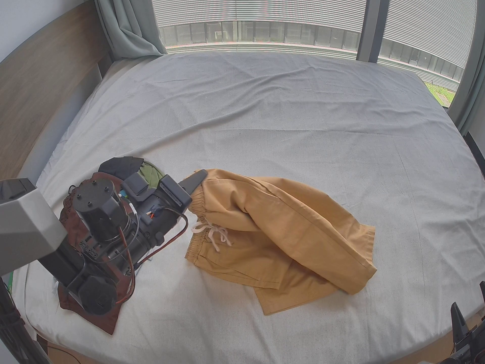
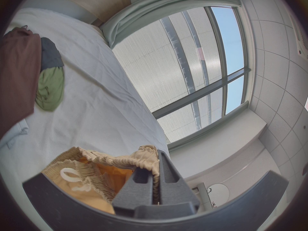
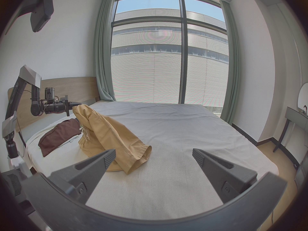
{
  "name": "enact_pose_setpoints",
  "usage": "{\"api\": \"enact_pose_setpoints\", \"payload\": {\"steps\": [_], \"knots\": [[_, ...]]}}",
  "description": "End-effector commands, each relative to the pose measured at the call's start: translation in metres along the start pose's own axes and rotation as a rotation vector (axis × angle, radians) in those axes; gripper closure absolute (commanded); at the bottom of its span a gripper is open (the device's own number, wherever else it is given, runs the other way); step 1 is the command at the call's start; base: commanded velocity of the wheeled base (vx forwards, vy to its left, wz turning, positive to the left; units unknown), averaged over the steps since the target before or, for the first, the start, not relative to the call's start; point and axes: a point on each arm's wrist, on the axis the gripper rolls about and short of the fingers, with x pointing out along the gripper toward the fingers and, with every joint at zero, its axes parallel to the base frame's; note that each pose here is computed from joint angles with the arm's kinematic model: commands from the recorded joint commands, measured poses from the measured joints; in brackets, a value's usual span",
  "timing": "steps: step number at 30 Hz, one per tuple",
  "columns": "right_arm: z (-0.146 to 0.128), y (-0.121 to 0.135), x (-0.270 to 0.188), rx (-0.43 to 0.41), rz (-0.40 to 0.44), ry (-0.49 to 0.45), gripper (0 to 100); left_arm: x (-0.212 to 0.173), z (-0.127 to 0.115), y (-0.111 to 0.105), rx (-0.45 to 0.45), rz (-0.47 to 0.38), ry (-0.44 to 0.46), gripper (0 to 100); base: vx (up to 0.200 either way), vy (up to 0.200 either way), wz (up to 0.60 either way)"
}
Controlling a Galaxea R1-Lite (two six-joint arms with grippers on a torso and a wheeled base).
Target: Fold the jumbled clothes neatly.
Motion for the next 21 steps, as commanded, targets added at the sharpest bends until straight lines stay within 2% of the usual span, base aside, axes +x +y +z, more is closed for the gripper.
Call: {"api": "enact_pose_setpoints", "payload": {"steps": [1, 11, 16, 21], "knots": [[-0.005, 0.000, 0.000, 0.000, 0.000, 0.004, 0, -0.004, 0.011, 0.010, 0.008, 0.037, -0.033, 100, 0.000, 0.000, 0.00], [-0.005, 0.000, 0.000, -0.002, 0.000, 0.004, 0, -0.017, 0.026, 0.028, 0.015, 0.089, -0.038, 100, 0.000, 0.000, 0.00], [-0.005, 0.000, 0.000, -0.002, 0.000, 0.004, 0, -0.036, 0.039, 0.043, 0.121, 0.104, 0.028, 100, 0.000, 0.000, 0.00], [-0.005, 0.000, 0.000, 0.001, 0.002, 0.003, 0, -0.040, 0.047, 0.055, 0.196, 0.133, 0.028, 100, 0.000, 0.000, 0.00]]}}
